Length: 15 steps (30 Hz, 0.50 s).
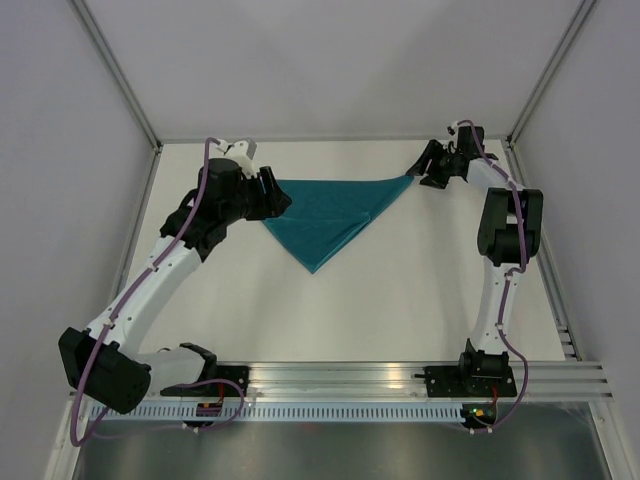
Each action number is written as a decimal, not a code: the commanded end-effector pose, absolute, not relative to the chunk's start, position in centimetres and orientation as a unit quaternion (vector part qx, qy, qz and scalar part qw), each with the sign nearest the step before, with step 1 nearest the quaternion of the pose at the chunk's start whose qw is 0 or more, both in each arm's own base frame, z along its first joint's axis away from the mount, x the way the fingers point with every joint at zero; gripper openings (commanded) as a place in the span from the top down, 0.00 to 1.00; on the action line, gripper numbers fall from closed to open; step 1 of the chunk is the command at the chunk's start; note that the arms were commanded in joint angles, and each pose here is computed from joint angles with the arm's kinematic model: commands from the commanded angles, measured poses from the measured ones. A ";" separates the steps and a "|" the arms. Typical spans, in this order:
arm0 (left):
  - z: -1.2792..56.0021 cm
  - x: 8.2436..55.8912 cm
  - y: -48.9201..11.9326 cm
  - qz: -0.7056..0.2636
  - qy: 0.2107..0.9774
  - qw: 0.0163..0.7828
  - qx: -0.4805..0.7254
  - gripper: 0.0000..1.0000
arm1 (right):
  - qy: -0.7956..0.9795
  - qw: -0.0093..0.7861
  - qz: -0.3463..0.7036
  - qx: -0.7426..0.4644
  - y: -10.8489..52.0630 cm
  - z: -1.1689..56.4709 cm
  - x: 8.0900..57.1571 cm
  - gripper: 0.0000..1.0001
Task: Fold the napkin, place the utensils inside, and roll it up
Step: Fold the napkin
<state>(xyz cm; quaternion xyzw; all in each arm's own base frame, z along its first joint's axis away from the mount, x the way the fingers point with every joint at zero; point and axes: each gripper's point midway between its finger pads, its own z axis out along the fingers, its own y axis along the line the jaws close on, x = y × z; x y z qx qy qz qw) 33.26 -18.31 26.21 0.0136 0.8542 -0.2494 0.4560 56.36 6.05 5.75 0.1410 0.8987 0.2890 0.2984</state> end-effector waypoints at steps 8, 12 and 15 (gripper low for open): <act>26.9 33.2 -18.8 -0.271 0.844 0.462 0.005 0.37 | 0.879 0.253 0.338 0.222 7.2 3.2 56.4 0.37; 26.8 33.1 -18.7 -0.269 0.845 0.461 0.004 0.37 | 0.875 0.253 0.345 0.228 7.4 2.8 56.8 0.39; 26.8 33.0 -18.7 -0.270 0.846 0.460 0.003 0.37 | 0.873 0.252 0.348 0.231 7.8 2.6 57.0 0.42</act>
